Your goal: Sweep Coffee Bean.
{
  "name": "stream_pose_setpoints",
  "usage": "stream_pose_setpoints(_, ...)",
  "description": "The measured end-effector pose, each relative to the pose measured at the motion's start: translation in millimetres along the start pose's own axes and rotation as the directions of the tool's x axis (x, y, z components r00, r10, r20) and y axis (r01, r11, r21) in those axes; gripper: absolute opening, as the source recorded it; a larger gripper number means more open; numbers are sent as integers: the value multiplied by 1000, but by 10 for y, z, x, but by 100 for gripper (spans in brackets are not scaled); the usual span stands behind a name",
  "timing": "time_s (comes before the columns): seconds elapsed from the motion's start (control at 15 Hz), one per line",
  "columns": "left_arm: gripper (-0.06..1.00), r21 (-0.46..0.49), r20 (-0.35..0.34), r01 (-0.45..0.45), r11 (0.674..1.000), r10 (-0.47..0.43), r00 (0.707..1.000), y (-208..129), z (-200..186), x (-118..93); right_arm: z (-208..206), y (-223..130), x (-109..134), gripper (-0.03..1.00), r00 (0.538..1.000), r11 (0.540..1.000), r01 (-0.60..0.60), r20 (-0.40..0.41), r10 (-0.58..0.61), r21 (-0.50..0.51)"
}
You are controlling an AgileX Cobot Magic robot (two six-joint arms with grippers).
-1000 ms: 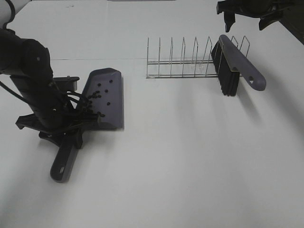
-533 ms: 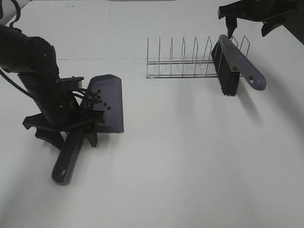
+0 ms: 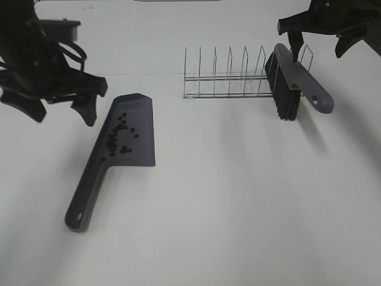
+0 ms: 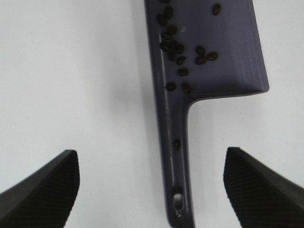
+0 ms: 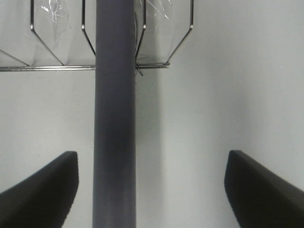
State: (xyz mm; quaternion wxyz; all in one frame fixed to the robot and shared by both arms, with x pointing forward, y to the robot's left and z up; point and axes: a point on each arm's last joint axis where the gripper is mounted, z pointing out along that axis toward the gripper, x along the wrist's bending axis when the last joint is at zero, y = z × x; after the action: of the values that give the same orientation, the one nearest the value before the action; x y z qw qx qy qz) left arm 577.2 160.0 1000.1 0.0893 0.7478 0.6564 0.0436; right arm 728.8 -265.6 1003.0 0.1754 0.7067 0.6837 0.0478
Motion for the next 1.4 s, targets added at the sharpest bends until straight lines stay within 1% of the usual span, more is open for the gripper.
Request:
stream_pose_setpoints(0.13,75,-43,-56,-20,999,18,998,-126,-456,95,-44,-8,-8,71,1000,1000,-3,-2,3,5)
stream_pose_setpoints(0.2,75,-48,-65,-22,999,19,998,-171,-568,117,-108,-4,-17,71,1000,1000,-7,-9,7,-5)
stream_pose_setpoints(0.27,75,-54,-73,-22,998,18,997,-263,-759,151,-188,1,-24,71,1000,1000,-8,-11,8,-20)
stream_pose_setpoints(0.33,75,-77,-76,-21,997,15,997,-356,-959,184,-297,4,-13,71,1000,999,-3,-15,2,-40)
stream_pose_setpoints(0.4,75,-123,-67,-21,992,12,998,-433,-1136,208,-405,1,11,71,1000,998,17,-19,-19,-61)
stream_pose_setpoints(0.53,75,-198,-47,-17,980,8,999,-725,-1424,287,-650,-59,133,70,997,994,61,-34,-64,-94)
stream_pose_setpoints(0.6,75,-227,-39,-15,974,6,999,-1150,-1540,403,-900,-188,224,70,994,989,91,-48,-97,-113)
stream_pose_setpoints(0.67,75,-227,-39,-15,974,6,999,-1150,-1540,403,-900,-188,224,70,994,989,91,-48,-97,-113)
stream_pose_setpoints(0.73,75,-224,-40,-15,975,6,999,-1381,-1522,466,-1014,-278,258,70,992,987,111,-55,-118,-117)
stream_pose_setpoints(0.8,75,-243,-35,-13,970,5,999,-1626,-1532,533,-1126,-407,289,70,988,985,131,-62,-139,-112)
stream_pose_setpoints(0.87,76,-270,-29,-11,963,4,1000,-2093,-1444,661,-1272,-718,289,70,983,987,146,-100,-153,-73)
stream_pose_setpoints(0.93,76,-300,-20,-9,954,3,1000,-2329,-1398,726,-1314,-899,271,70,981,988,148,-123,-153,-44)
stream_pose_setpoints(1.13,76,-444,-2,-47,895,51,999,-2876,-1338,875,-1393,-1587,95,70,978,986,161,-142,-153,47)
stream_pose_setpoints(1.2,76,-474,-3,-57,879,63,998,-2950,-1338,896,-1400,-1687,67,70,978,985,163,-142,-155,51)
stream_pose_setpoints(1.27,76,-529,-2,-70,846,81,997,-3086,-1337,934,-1425,-1946,-5,70,977,984,166,-144,-156,61)
stream_pose_setpoints(1.4,76,-607,7,-69,792,92,996,-3276,-1310,986,-1475,-2427,-138,70,976,985,163,-153,-153,55)
